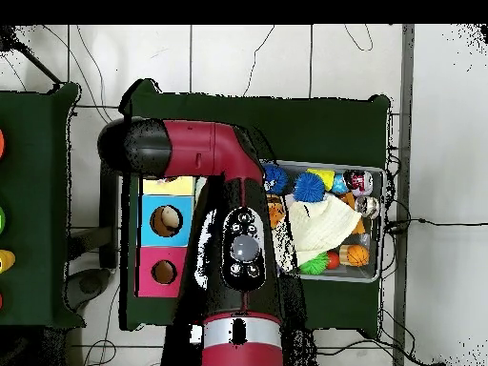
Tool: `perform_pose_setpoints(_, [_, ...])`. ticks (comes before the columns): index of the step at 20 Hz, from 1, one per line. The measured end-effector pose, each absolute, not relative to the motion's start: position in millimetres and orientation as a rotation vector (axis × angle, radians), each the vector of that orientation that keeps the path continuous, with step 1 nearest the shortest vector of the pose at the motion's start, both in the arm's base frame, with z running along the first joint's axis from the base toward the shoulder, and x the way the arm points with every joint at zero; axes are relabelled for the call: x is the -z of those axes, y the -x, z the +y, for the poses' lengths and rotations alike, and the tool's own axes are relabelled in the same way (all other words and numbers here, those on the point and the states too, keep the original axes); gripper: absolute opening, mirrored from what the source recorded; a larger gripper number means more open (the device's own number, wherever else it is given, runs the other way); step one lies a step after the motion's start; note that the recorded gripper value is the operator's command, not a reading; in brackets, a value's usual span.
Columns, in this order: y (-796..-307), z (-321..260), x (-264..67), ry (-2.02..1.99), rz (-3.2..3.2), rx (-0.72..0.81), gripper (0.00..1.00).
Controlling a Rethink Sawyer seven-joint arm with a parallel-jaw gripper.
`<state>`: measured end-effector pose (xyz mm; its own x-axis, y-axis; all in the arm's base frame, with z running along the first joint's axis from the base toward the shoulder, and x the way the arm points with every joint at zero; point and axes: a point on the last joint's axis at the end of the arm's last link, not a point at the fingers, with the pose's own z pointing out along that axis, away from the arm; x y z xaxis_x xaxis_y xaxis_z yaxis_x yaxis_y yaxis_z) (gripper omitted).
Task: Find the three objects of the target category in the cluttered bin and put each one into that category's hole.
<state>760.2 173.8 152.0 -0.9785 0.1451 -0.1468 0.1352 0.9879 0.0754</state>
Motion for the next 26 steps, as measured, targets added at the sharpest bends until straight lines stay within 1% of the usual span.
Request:
perform_pose_setpoints(11, [-753,183,-108,-0.198,3.025,-0.092,0.0])
perform_pose_setpoints(22, [-749,196,-84,-0.17,3.049,-0.083,0.0])
perform_pose_setpoints(26, [-753,197,-85,-0.167,3.04,-0.078,0.0])
